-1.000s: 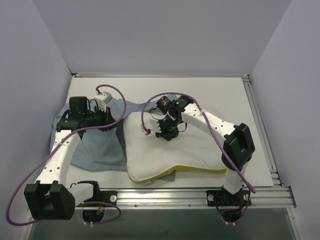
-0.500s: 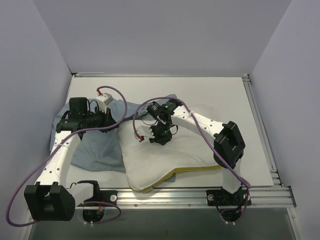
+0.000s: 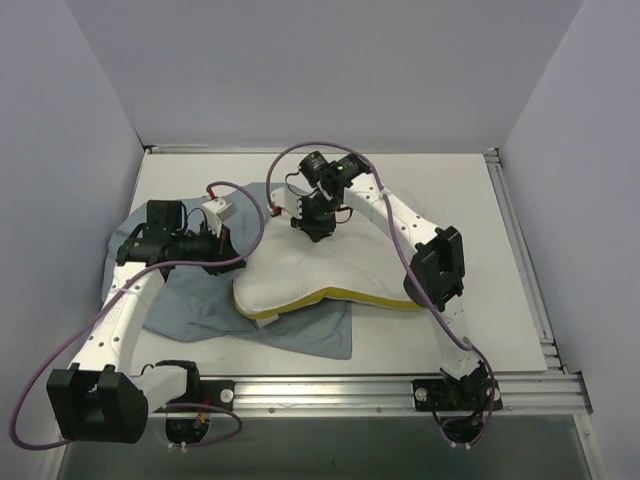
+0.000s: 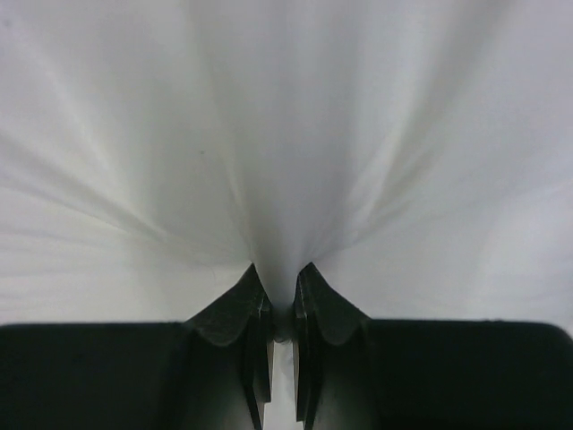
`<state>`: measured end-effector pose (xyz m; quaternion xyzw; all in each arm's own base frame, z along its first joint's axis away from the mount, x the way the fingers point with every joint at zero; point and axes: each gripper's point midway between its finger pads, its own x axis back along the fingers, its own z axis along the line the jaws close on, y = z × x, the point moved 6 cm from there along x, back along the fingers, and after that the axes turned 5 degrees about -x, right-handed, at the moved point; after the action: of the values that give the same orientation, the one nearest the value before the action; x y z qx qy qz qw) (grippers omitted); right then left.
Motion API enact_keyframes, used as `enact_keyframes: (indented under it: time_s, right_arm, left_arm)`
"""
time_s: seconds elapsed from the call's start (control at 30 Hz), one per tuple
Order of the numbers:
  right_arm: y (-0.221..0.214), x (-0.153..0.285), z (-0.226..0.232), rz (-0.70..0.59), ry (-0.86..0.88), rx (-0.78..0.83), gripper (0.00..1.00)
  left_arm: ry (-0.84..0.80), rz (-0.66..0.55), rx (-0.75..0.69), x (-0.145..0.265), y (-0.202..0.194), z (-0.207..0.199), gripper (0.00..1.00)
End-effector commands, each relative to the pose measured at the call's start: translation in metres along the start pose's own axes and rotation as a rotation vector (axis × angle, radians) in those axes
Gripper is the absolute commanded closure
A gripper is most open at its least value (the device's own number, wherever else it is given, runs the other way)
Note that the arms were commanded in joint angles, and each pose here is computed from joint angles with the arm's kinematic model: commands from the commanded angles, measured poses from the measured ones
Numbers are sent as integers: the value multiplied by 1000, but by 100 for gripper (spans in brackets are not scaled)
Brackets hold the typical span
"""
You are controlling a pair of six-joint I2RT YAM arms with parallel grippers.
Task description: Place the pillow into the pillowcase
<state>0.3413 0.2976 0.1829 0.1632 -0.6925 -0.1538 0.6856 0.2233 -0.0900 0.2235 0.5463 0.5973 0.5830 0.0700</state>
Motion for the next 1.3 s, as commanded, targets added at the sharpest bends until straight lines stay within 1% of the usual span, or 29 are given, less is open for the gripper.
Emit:
enact_keyframes:
  time_s: [0.0,0.07,0.1,0.13,0.23,0.27,0.3,0.37,0.4,0.53,0.63,0.67,0.7,0.83,0.87,0.9,0.93,0.97,1.0,1.07,1.1,1.13,1.17,1.2,1.23,1.27]
  right_arm:
    - [9,36,-24,-101,-99,-144,100]
    - [4,33,-26,-94,-113,-217,100]
    - [-1,24,-26,-81,-121,-241,100]
    - [-3,21,-24,-80,-131,-294,100]
    - [-10,-1,-24,-51,-168,-384,100]
    - [-12,-6,-24,-30,-195,-447,100]
    - [-10,-12,-25,-27,-218,-476,100]
    - [-9,-22,-25,-13,-255,-552,100]
    - [-4,-27,-24,-12,-287,-556,100]
    - [14,-37,-19,-40,-320,-628,100]
    - [29,-30,-17,-87,-337,-662,100]
    - [33,-25,-20,-107,-360,-671,100]
    - [36,-21,-20,-118,-371,-682,100]
    - [44,0,-20,-195,-345,-726,100]
    - [45,3,-21,-218,-312,-732,100]
    - [45,5,-20,-230,-293,-734,95]
    - [44,4,-19,-234,-261,-724,84]
    - [41,6,-18,-252,-210,-736,52]
    - [35,4,-15,-246,-167,-751,37]
    - [30,15,-4,-275,-85,-738,17]
    - [25,22,11,-279,-44,-720,14]
    - [22,26,18,-276,-40,-684,12]
    - [23,30,25,-289,-49,-625,11]
    - [30,45,41,-321,-64,-564,11]
    - [19,33,58,-285,-51,-546,11]
    - [23,31,64,-316,-85,-491,10]
  left_arm:
    - [-68,51,-22,6,-10,-13,100]
    - [-71,81,-4,6,-14,-12,100]
    - [-75,87,-5,7,-14,-11,99]
    - [-96,90,1,6,-14,-12,99]
    - [-147,103,-5,8,-12,-16,98]
    - [-176,90,-4,8,-10,-19,98]
    - [-192,81,-13,8,-7,-21,97]
    - [-247,63,-10,8,-6,-27,90]
    - [-260,59,-12,7,-6,-29,89]
    - [-270,40,-30,4,-4,-28,86]
    - [-225,33,-8,2,-2,-22,86]
    - [-197,11,-24,0,4,-17,86]
    - [-176,6,-3,-1,5,-15,85]
    - [-115,-48,-47,-3,14,-5,83]
    - [-109,-51,-45,-4,14,-4,83]
    - [-95,-55,-49,-4,15,-2,83]
    - [-66,-49,-50,-5,15,3,83]
    - [-54,-43,-47,-5,15,5,82]
    - [-40,-39,-40,-5,15,9,78]
    - [-11,-32,-30,-4,14,15,72]
    - [4,-40,-22,0,14,19,66]
    - [13,-43,-17,1,14,21,62]
    - [18,-45,-9,2,14,22,58]
    - [20,-53,-14,4,18,22,54]
    - [43,-65,12,11,19,28,45]
    - [44,-78,21,15,21,29,39]
